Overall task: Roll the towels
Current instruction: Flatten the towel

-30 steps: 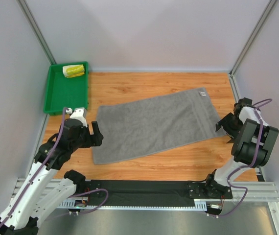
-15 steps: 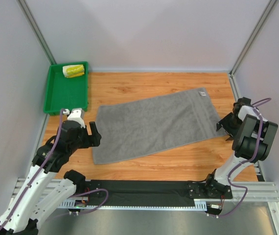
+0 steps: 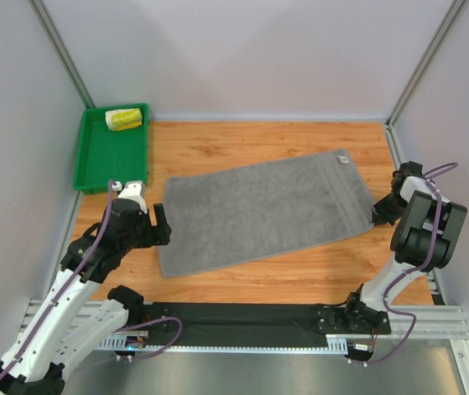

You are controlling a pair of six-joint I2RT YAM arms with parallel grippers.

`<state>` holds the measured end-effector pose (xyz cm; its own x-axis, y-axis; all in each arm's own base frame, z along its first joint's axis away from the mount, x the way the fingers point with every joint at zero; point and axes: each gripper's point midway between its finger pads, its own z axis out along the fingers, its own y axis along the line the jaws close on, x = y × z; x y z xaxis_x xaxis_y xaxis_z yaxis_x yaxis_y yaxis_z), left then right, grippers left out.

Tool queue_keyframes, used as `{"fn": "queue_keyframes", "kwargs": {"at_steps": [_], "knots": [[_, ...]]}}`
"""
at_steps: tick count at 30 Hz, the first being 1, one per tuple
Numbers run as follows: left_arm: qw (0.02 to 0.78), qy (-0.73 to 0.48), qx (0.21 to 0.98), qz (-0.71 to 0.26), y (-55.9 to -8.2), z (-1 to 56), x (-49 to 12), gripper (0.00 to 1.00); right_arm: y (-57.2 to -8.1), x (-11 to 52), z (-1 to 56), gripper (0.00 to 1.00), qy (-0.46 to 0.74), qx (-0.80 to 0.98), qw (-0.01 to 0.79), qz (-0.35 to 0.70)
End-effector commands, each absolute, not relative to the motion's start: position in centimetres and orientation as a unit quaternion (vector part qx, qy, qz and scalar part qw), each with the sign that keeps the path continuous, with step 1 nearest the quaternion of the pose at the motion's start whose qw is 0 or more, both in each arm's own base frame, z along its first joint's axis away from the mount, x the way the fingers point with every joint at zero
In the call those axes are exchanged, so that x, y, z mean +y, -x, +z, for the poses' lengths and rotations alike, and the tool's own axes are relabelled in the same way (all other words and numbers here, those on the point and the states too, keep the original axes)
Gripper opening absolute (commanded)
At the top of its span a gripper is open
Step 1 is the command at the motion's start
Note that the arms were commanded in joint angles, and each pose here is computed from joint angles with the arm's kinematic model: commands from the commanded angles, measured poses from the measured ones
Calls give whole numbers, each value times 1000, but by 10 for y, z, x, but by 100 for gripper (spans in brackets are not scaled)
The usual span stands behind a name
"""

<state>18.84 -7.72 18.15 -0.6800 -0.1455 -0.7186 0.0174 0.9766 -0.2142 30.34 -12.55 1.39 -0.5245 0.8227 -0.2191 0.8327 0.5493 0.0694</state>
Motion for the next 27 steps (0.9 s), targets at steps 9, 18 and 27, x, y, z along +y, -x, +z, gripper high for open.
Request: {"fn": "queue_keyframes", "kwargs": {"at_steps": [9,18,27], "knots": [[292,132,943,-87,-163,152,-74,82,-306,-104,48,0,-456,874,164,35],[156,169,971,-66,-142,89,-94,79,-299,-113,85,0,-462,863,206,7],[136,203,969,-27,-126,51,-88,76,-297,-103,85,0,-450,868,207,31]]}}
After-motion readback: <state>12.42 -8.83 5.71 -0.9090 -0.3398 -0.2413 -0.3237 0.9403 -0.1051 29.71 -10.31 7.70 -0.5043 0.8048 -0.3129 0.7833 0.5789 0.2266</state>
